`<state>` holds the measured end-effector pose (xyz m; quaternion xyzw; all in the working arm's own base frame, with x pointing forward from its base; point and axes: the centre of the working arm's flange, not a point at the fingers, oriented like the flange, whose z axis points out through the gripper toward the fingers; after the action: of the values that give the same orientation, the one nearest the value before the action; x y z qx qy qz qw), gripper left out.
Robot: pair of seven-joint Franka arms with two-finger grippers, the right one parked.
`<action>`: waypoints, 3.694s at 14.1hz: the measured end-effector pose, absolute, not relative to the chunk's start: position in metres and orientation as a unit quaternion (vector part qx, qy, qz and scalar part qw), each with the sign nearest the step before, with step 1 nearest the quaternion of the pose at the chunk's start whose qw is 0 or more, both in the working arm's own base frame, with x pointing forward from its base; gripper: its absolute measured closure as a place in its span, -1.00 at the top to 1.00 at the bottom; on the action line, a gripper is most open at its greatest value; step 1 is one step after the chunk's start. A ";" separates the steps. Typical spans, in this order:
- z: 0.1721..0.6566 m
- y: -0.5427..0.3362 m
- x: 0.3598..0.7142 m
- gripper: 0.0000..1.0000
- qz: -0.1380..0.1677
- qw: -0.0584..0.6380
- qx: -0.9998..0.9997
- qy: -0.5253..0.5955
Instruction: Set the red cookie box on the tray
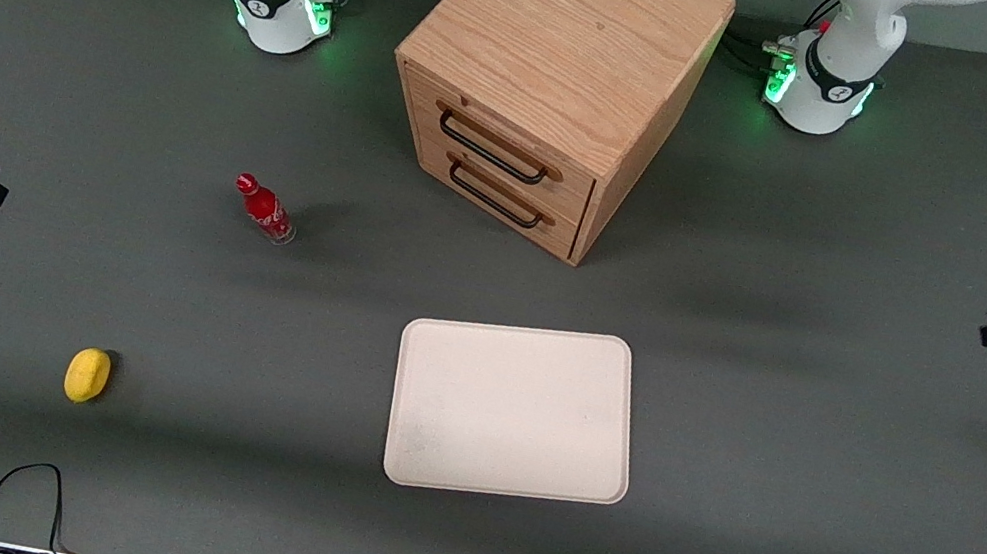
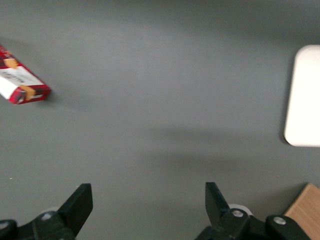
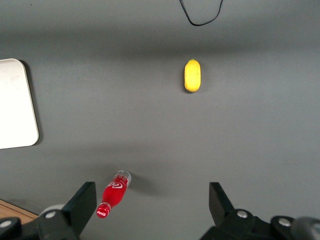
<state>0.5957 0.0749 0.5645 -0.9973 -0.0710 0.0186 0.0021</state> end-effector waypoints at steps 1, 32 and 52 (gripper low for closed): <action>0.560 0.102 0.604 1.00 0.017 0.004 -0.996 -0.089; 0.289 0.458 0.634 1.00 -0.037 0.007 -0.923 -0.382; 0.260 0.451 0.642 -0.96 -0.050 0.004 -0.920 -0.389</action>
<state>0.6418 0.4508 0.2596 -0.9198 -0.3891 -0.0502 0.0044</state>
